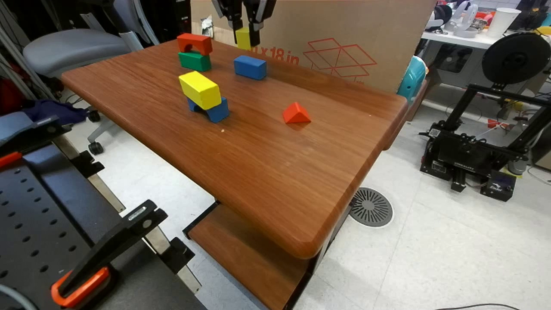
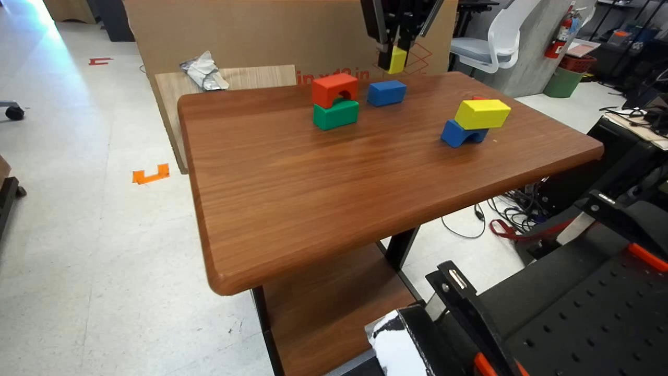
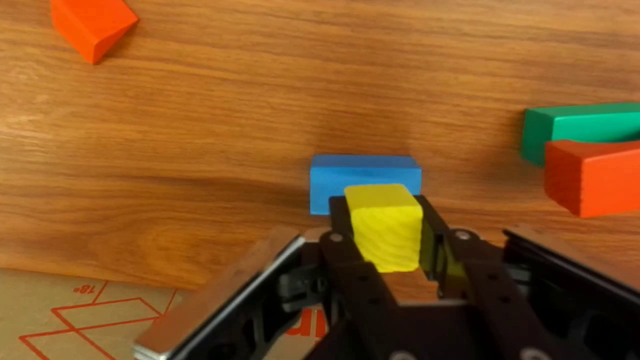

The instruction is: Put the yellow cube on top of the blue block at the back of the table on the right

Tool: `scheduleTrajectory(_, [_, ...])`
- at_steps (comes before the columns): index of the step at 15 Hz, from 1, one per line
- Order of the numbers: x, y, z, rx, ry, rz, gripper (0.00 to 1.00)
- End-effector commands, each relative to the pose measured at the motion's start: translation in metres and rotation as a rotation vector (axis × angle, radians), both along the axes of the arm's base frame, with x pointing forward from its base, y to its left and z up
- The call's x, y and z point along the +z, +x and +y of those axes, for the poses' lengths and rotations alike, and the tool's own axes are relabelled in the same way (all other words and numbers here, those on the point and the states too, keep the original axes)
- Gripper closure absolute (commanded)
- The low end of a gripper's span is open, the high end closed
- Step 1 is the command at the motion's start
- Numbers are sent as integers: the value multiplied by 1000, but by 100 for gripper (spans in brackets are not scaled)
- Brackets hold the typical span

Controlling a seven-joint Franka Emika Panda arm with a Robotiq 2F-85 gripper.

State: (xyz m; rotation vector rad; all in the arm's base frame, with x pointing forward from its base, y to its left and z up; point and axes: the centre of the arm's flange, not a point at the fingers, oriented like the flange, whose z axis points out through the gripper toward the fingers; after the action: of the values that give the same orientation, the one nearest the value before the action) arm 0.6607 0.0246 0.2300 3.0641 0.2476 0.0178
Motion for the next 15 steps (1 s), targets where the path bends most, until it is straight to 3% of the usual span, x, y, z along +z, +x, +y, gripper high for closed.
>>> scheduleTrajectory(1, [-6,18,0,-21,19,23,92])
scheduleTrajectory(8, [-22,8,1,-12,11,80,92])
scheduleTrajectory(15, [-19,14,0,-21,2,69,92])
